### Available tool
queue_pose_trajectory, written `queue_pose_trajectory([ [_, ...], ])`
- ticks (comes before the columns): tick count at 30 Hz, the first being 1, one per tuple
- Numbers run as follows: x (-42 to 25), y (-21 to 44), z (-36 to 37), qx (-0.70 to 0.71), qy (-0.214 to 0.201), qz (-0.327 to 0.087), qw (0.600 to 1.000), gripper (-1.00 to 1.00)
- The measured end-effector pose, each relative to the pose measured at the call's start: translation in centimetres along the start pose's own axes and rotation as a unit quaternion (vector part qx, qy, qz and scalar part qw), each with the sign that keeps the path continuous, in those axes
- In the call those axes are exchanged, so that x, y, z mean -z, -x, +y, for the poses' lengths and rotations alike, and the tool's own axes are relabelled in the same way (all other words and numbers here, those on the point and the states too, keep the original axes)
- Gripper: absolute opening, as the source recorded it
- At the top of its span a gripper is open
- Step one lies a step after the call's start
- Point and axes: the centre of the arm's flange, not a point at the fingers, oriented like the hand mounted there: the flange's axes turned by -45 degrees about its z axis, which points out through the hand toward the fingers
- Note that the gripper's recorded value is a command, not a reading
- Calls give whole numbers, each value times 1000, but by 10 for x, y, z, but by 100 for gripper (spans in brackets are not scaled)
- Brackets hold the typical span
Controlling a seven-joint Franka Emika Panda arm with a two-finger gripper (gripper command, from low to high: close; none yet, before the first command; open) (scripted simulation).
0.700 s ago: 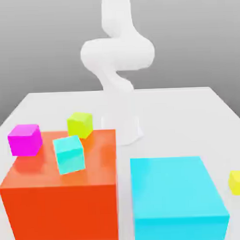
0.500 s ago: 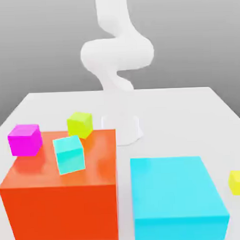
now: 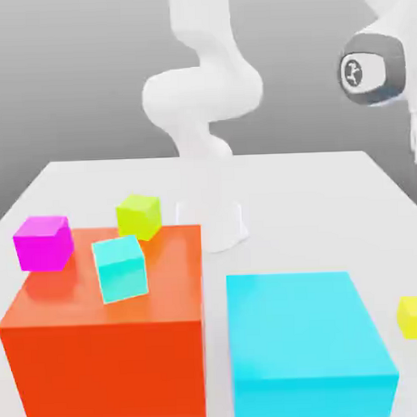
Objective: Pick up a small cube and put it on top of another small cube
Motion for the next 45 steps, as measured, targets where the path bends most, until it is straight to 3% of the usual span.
queue_pose_trajectory([
  [5,-86,6,-57,108,-24,-61,992,0],
  [9,-139,13,-67,126,-27,-70,989,0],
  [10,-152,15,-68,126,-27,-70,989,-100],
  [17,-155,16,-69,126,-27,-71,989,-100],
  [22,-102,9,-64,125,-27,-71,989,-100],
  [26,-48,35,16,85,-19,-71,994,-100],
  [34,70,184,172,-38,-3,-75,996,-100],
  [40,152,314,211,-107,0,-77,991,-100],
  [45,213,444,203,-183,-3,-76,980,-100],
])
